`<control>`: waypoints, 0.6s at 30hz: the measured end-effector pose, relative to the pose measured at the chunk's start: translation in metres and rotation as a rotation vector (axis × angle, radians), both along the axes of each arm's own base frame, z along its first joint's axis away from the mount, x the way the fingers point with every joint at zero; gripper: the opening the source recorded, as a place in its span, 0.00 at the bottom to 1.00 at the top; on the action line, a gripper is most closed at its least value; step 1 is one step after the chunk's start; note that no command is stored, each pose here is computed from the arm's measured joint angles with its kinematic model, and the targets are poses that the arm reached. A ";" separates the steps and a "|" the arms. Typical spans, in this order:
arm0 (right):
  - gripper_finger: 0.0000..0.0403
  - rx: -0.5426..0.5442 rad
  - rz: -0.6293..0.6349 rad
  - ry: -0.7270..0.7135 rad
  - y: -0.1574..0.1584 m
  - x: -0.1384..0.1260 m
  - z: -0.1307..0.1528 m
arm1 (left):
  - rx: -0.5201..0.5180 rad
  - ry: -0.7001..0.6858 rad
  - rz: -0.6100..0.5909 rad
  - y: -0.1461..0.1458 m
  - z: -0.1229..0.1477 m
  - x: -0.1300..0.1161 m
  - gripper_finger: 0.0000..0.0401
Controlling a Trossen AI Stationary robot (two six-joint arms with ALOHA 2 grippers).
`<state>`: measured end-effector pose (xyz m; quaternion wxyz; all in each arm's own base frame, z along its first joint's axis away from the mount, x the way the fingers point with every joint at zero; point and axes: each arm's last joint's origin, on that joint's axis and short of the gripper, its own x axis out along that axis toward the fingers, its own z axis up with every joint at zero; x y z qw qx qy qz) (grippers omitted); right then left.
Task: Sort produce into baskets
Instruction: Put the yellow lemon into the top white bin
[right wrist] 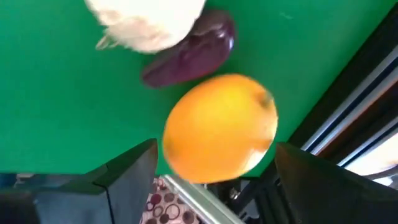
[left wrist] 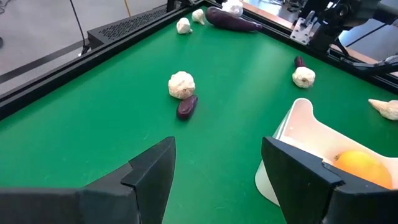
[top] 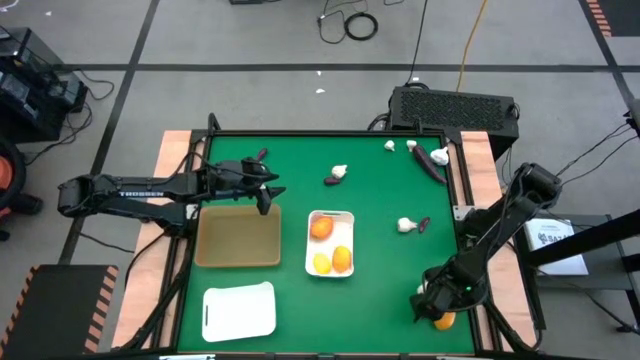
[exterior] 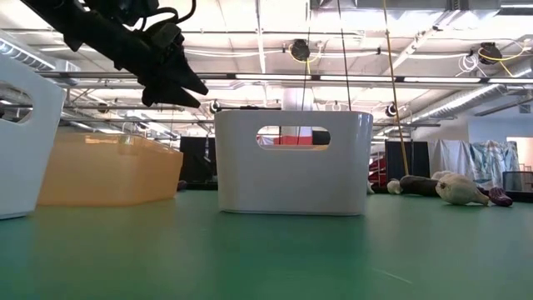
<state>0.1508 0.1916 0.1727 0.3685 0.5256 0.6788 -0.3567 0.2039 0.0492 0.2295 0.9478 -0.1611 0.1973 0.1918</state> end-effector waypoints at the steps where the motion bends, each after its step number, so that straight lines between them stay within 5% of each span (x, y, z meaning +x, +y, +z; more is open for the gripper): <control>1: 0.78 -0.008 0.000 0.006 -0.001 -0.001 -0.002 | 0.000 0.000 0.000 0.000 0.000 0.000 0.61; 18: 0.78 0.031 0.003 -0.029 -0.003 -0.003 -0.016 | 0.000 0.008 0.001 0.000 -0.001 0.000 0.61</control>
